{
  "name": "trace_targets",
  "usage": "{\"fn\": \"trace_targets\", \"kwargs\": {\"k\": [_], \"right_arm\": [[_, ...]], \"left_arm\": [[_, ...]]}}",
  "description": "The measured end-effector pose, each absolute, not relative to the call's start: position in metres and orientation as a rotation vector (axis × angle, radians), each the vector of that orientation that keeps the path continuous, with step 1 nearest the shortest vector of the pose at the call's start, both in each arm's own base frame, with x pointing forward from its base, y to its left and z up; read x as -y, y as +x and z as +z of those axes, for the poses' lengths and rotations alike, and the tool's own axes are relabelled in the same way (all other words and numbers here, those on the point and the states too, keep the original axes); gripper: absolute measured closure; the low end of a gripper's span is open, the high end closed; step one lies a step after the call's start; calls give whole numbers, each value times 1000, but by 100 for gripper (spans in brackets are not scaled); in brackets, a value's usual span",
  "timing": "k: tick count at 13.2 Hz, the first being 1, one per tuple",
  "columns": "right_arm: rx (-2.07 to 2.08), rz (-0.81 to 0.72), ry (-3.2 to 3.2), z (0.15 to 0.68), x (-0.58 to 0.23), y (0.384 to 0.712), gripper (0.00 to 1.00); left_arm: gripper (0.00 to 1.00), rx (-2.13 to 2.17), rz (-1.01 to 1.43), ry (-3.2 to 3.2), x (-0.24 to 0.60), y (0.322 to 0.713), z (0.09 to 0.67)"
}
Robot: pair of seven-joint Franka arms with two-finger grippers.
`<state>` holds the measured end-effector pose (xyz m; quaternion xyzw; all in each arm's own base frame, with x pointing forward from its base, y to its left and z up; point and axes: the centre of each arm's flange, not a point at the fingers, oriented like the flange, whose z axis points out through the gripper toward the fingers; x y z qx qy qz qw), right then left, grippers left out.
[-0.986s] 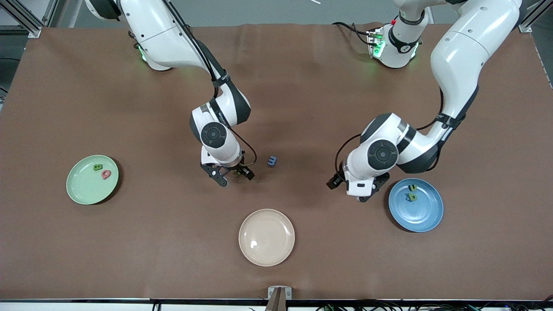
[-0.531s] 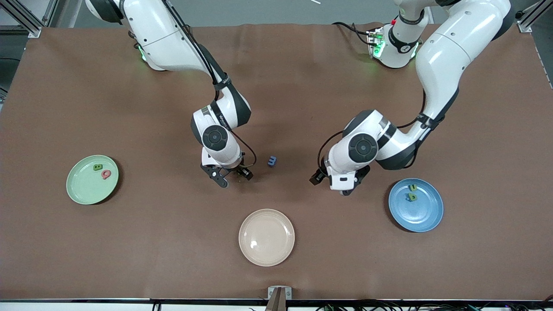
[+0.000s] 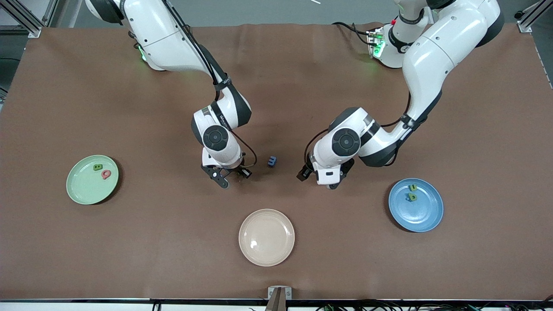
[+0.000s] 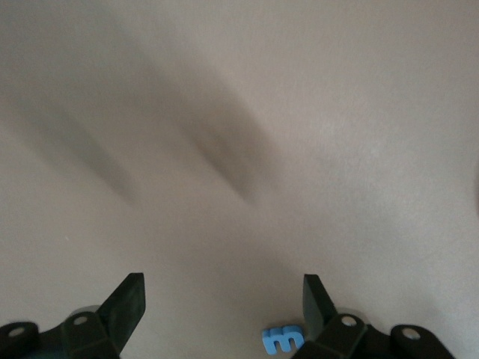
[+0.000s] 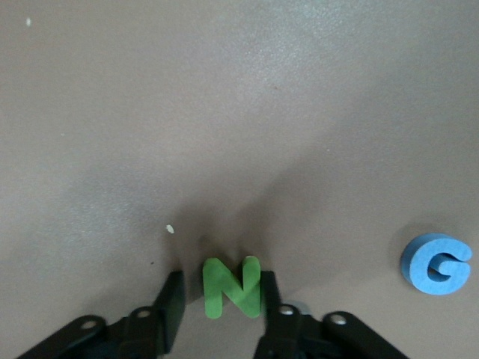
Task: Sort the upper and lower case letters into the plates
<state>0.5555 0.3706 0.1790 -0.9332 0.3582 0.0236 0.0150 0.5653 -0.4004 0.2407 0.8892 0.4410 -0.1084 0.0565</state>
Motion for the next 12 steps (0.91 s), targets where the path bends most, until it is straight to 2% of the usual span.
{"fn": "trace_targets", "kwargs": {"k": [1,2,8,12], "right_arm": [[-1114,74,-2905,179,-371,555,57],[-1113,72,-2903,180,-371,556,66],[-1118,97,-2923,189,-366,562,67],[-925,220,-3013,274,-300,594,67]], "left_arm": [[7,-1347,-334,2690,406,562,238],[7,-1358,-339,2683,410,559,236],[6,-1431,-357,2623,431,547,228],[6,-1511,-337,2542,459,530,206]]}}
